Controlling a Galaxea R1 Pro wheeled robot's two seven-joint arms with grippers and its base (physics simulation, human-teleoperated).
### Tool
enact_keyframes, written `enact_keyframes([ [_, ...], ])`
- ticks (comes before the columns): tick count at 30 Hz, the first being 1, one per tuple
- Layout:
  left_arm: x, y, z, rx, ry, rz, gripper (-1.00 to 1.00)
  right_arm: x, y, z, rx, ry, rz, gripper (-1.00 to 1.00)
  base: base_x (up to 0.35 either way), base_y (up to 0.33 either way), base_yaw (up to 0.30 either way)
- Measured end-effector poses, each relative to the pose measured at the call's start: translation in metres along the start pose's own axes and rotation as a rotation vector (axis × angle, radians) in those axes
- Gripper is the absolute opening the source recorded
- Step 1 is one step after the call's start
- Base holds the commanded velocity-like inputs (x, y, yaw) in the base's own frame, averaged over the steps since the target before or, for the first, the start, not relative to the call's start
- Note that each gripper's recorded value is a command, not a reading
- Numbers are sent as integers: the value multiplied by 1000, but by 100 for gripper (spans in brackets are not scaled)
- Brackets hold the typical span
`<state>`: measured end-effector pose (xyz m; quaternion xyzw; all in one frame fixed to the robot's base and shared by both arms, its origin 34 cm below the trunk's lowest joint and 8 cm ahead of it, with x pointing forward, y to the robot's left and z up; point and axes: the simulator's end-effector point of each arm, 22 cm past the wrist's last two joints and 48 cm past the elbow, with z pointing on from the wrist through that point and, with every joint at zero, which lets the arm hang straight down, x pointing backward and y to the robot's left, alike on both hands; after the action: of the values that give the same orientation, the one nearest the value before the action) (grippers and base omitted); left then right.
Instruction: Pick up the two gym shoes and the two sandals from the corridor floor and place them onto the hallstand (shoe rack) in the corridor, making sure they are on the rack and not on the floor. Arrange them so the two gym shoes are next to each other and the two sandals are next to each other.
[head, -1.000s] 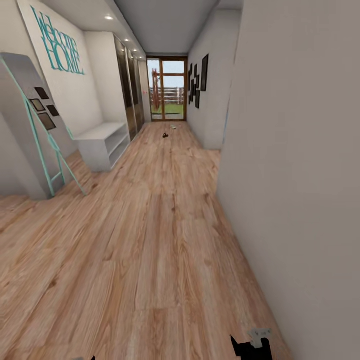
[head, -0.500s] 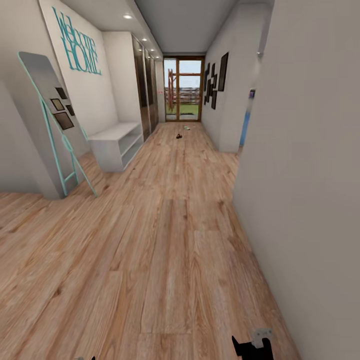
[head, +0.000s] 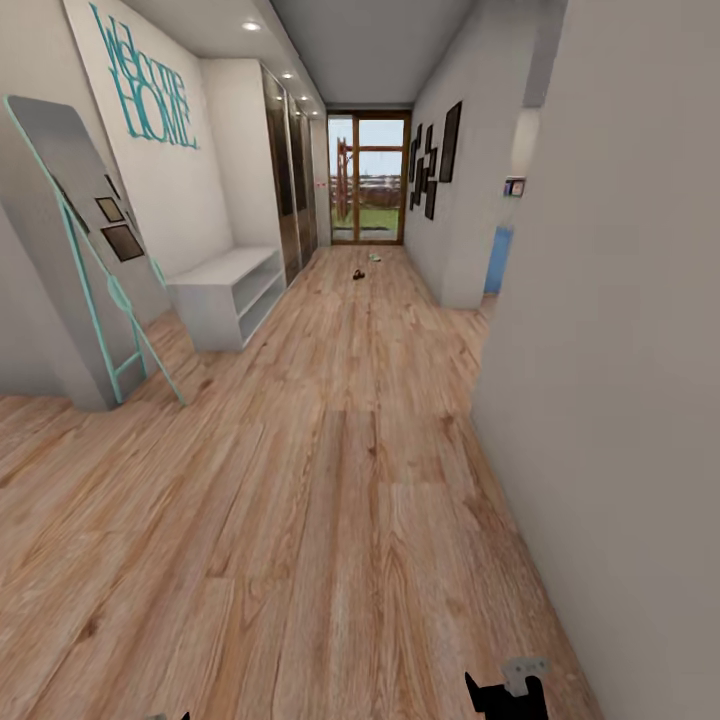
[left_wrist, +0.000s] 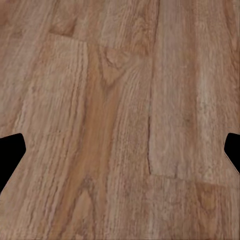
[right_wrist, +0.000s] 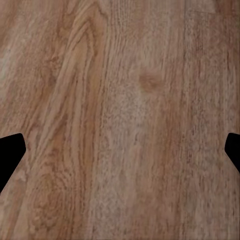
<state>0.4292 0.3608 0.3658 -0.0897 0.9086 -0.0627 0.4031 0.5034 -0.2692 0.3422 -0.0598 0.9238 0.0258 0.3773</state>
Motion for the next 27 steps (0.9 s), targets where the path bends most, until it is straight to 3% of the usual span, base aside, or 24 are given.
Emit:
enact_keyframes([
  [27, 0, -1, 0, 0, 0, 0, 100, 0, 0, 0, -1, 1, 0, 100, 339, 0, 0],
])
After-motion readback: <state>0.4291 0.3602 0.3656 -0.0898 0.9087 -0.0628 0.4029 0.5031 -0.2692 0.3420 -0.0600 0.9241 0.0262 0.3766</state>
